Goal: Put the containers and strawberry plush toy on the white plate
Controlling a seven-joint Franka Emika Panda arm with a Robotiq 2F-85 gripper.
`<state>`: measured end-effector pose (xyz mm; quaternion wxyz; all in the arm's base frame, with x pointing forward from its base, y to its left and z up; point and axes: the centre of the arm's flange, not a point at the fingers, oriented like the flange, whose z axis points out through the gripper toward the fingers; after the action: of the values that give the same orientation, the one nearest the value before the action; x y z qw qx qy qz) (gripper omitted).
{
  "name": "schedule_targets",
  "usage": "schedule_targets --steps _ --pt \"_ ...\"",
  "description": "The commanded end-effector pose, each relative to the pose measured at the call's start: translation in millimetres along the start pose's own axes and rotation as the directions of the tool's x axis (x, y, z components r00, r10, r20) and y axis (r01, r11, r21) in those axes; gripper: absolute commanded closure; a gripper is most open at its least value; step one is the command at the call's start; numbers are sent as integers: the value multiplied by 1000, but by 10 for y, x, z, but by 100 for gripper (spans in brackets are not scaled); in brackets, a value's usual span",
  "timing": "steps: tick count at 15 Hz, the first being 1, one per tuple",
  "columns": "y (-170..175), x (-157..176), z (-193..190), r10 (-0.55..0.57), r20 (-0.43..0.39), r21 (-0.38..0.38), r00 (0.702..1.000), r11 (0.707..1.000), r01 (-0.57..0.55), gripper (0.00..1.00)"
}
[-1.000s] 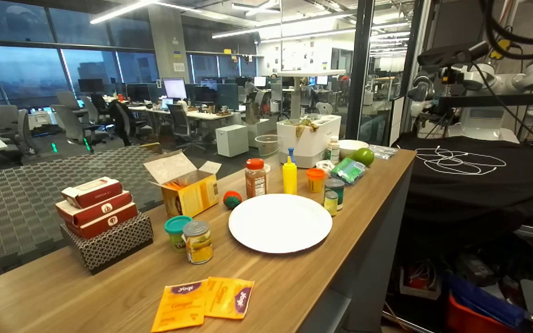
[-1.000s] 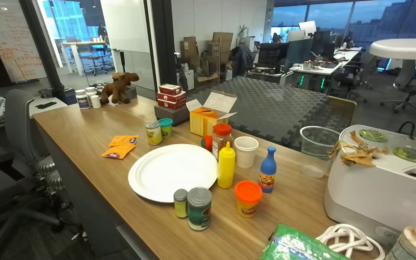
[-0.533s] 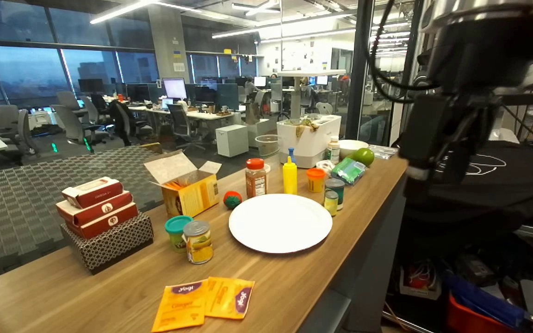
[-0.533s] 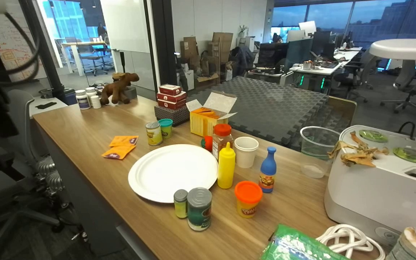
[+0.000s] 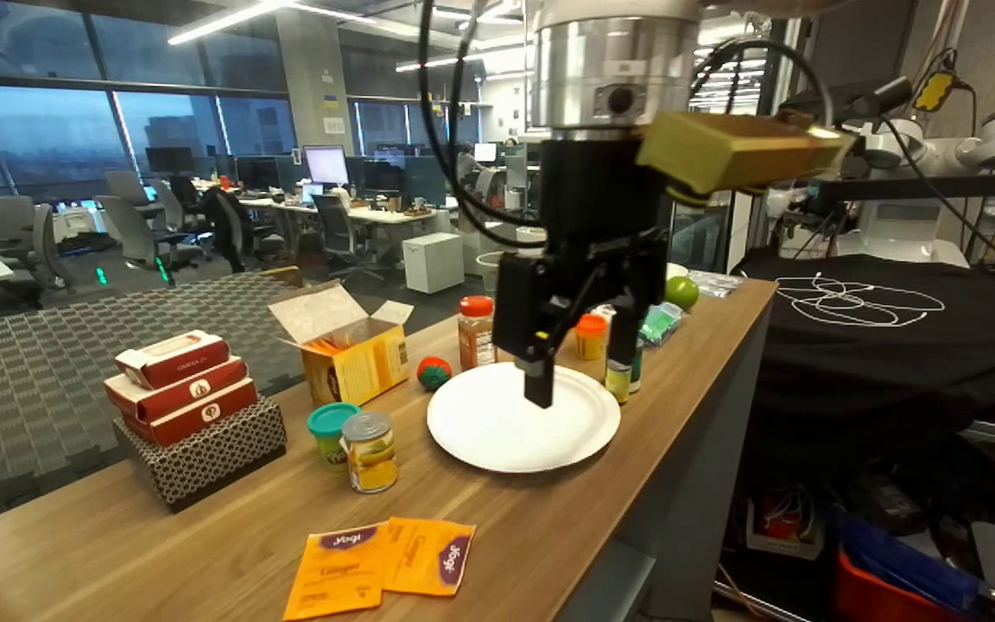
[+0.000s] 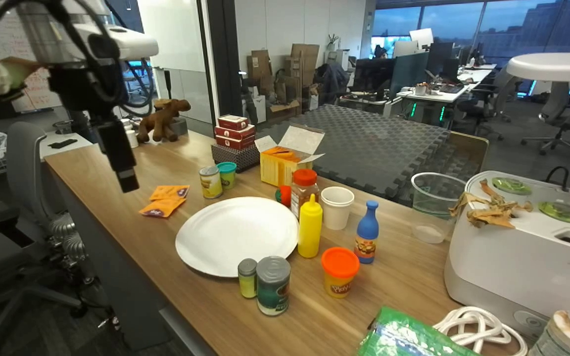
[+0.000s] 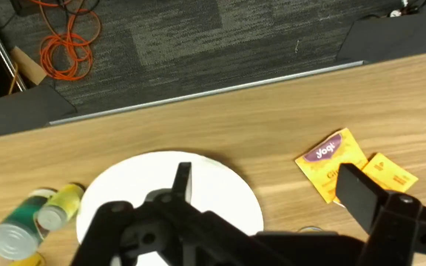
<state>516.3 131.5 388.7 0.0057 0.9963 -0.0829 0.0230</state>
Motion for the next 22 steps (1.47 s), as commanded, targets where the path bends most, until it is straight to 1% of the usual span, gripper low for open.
schedule_targets --steps 1,3,6,9,12,15,18,22 --pt "-464 759 -31 -65 2 -22 998 998 65 0" --pt "-625 952 9 -91 7 -20 996 996 91 0" --pt "-857 1170 73 -131 9 13 991 991 131 0" --pt "-1045 1312 147 -166 16 37 986 985 166 0" --pt "-1154 1413 293 -196 34 39 980 980 195 0" --pt "-1171 1500 451 -203 45 33 978 979 201 0" --pt "-1119 1592 593 -199 28 24 980 980 198 0" --pt "-1026 1700 658 -193 22 26 981 981 192 0"
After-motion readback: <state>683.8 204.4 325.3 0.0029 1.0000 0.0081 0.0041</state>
